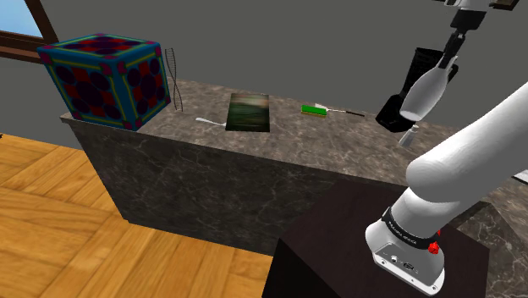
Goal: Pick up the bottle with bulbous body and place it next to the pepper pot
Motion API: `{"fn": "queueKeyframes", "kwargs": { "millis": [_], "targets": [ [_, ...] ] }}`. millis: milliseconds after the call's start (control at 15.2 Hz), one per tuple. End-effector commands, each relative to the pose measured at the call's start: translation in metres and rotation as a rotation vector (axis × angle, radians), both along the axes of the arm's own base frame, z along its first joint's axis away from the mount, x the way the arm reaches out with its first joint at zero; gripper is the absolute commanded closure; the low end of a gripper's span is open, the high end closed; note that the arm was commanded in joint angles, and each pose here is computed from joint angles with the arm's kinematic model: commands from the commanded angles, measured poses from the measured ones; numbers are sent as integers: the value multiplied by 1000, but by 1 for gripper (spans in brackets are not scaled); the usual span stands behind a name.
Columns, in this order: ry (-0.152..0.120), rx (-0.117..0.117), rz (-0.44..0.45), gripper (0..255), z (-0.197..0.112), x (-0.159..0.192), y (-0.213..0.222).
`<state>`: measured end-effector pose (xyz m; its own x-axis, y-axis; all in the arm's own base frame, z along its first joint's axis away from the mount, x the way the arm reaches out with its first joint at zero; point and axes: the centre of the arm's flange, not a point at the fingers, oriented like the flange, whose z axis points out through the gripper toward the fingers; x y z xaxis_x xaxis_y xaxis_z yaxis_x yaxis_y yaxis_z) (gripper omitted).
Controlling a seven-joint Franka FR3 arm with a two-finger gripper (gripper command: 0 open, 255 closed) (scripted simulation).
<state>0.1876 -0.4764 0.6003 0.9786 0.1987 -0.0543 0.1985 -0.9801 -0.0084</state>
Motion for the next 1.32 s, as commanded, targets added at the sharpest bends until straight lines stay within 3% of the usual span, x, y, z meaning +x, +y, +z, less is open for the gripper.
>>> {"fn": "queueKeyframes", "kwargs": {
  "millis": [0,1056,1254],
  "targets": [
    [0,-1,2,255,2,-15,-20],
    [0,-1,2,255,3,-146,-185],
    [0,-1,2,255,-8,-148,-187]
  ]
}}
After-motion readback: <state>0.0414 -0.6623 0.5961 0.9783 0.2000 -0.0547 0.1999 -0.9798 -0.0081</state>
